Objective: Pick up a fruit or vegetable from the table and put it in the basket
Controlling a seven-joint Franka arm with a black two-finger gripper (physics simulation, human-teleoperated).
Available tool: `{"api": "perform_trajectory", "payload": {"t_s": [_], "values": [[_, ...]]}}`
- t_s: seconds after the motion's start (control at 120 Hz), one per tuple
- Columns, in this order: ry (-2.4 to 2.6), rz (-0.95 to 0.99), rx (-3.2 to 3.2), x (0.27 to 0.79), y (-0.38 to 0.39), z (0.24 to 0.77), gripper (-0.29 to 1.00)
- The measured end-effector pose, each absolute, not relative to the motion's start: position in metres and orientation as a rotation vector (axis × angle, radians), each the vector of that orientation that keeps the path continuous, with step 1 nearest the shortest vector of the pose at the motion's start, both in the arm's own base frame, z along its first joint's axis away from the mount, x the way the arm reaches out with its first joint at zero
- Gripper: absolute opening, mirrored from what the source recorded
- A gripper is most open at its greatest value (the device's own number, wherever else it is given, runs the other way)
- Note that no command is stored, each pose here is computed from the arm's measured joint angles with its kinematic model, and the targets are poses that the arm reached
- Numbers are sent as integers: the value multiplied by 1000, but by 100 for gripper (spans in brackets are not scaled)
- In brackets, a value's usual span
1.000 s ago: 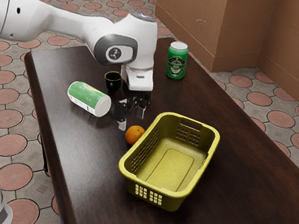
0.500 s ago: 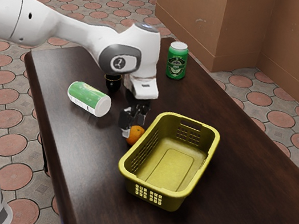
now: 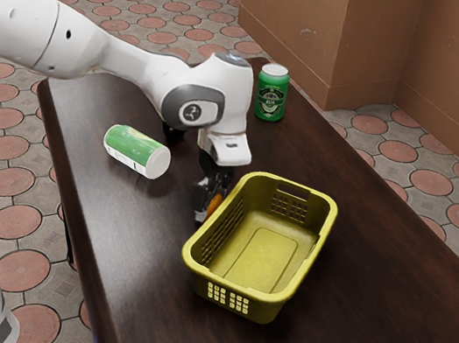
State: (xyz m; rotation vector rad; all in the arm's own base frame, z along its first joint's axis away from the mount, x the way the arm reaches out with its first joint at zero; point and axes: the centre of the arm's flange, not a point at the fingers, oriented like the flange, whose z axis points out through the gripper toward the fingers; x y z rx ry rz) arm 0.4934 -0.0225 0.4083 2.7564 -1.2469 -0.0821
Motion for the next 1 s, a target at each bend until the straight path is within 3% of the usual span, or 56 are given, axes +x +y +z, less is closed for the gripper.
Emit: {"api": "perform_trajectory", "payload": {"t_s": [0.167,0.433,0.767,1.0], "values": [[-1247,-76,2764,494,-25,409,32],[-1233,-46,2792,493,-24,425,24],[-1239,65,2846,470,-29,522,18],[-1360,86,2829,457,-78,570,17]]}}
